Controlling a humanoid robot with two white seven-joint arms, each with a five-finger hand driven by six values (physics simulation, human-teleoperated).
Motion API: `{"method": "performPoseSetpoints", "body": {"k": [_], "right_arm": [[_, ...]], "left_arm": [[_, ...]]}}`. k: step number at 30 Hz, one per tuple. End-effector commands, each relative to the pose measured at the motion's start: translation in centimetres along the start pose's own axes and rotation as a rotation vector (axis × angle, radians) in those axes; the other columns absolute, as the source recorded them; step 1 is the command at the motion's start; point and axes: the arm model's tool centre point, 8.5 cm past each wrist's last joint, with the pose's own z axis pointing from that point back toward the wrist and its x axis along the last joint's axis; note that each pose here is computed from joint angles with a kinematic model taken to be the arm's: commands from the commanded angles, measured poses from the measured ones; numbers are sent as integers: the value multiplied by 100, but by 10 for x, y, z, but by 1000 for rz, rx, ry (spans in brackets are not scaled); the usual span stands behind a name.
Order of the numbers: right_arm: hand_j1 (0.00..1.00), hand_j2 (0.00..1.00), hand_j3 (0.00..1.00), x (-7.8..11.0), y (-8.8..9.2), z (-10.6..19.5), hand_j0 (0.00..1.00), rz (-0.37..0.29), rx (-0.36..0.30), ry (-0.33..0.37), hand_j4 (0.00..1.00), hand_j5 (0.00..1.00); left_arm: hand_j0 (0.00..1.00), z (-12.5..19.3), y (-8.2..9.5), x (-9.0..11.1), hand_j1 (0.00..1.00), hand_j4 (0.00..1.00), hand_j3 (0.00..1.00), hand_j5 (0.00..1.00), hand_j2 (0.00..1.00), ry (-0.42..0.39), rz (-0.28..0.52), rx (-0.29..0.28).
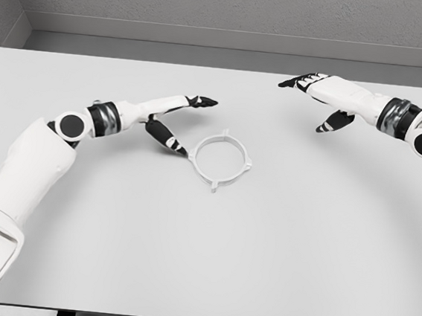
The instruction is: Assemble PVC drainage pipe clamps
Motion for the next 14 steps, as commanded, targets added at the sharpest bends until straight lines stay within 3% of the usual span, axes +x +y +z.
{"method": "performPoseSetpoints", "body": {"k": [1,5,7,8,14], "right_arm": [[100,100,100,0,-1,1,100,-6,-7,1,100,100],[100,100,100,-1,-5,1,100,0,-10,3,100,100],[100,100,100,-1,-5,1,100,1,-10,2,100,100],[100,100,100,0,-5,1,100,2,-11,1,100,100],[100,100,100,2,-7,0,100,6,-14,-8,100,100]], "left_arm": [[100,4,4,-2,100,100,100,100,100,2,9,14],[100,14,15,-5,100,100,100,100,100,16,-1,32],[100,63,54,-21,100,100,100,100,100,91,-43,91],[100,70,64,-21,100,100,100,100,100,95,-51,109],[100,64,64,-16,100,100,100,100,100,79,-51,109]]}}
